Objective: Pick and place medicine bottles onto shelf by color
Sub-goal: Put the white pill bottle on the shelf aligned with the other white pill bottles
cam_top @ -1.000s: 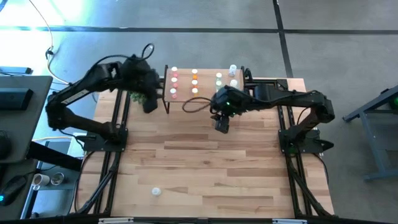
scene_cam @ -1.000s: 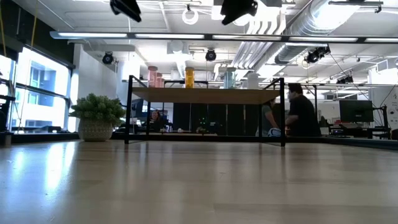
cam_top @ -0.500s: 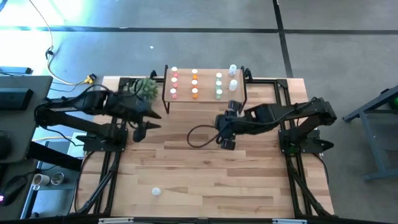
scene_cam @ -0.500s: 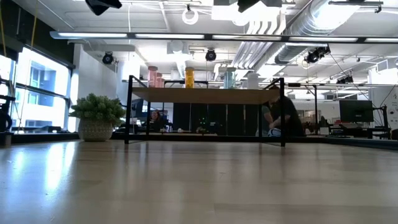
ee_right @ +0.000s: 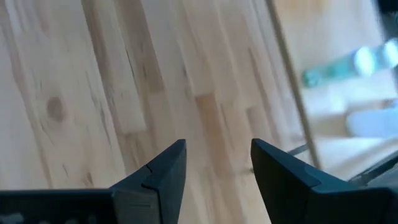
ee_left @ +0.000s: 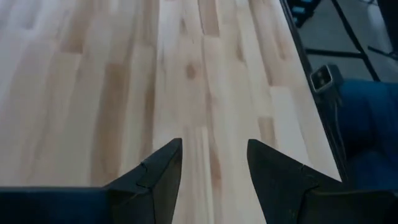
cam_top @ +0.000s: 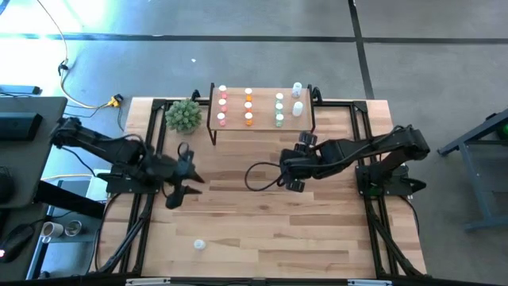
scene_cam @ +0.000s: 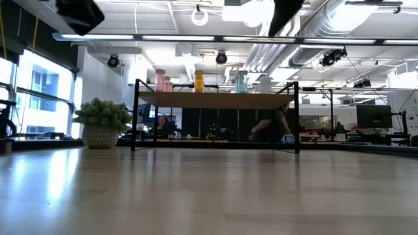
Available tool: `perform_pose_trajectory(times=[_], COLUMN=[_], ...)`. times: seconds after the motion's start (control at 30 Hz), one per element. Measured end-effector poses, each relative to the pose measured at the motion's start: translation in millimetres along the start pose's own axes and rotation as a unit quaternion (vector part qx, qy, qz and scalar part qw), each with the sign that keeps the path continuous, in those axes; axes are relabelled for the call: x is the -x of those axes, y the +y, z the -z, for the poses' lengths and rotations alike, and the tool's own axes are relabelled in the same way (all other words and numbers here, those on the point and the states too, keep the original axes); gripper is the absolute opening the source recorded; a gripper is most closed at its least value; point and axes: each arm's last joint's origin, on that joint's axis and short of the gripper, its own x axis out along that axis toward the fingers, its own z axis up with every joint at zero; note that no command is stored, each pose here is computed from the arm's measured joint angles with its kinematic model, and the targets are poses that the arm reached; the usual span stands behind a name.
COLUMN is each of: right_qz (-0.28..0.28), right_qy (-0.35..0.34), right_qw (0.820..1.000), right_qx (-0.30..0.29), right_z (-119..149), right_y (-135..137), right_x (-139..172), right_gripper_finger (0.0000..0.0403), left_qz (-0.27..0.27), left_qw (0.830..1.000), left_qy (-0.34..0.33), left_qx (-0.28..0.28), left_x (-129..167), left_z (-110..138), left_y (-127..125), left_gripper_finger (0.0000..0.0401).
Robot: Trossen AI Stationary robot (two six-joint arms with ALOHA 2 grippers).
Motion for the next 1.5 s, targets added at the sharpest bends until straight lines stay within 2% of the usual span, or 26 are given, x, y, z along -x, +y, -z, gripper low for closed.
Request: perform_pose_trajectory(times=[0.2,0.5,0.8,0.97,1.17,1.5], right_qz=[-0.03,-0.067,-0.051,-0.049,-0.049,-0.049], right_qy=[0.017,-0.007,-0.035,-0.037,-0.037,-0.037], right_qw=[0.999,0.997,0.997,0.996,0.996,0.995], right_qx=[-0.018,-0.05,-0.054,-0.066,-0.067,-0.073], right_z=[26.3,53.0,60.1,59.9,59.8,59.7], right_y=[9.4,24.4,33.6,33.7,33.8,33.8], right_x=[-22.0,-28.1,-21.2,-21.0,-21.0,-21.0], right_gripper_finger=[0.0172,0.0172,0.0172,0.0172,0.0172,0.0172], left_qz=[0.002,-0.002,0.027,0.026,0.051,0.066], left_qw=[1.0,0.999,0.995,0.996,0.997,0.997], left_qy=[0.017,0.001,-0.017,-0.019,-0.013,0.006], left_qx=[0.015,0.049,0.094,0.087,0.064,0.035], left_x=[-15.3,-32.8,-42.0,-43.0,-49.5,-62.4], left_z=[24.7,62.2,99.9,115.0,131.1,145.5], left_y=[-14.0,-33.4,-48.6,-55.5,-64.9,-82.6], left_gripper_finger=[0.0172,0.0172,0.0172,0.0172,0.0172,0.0172])
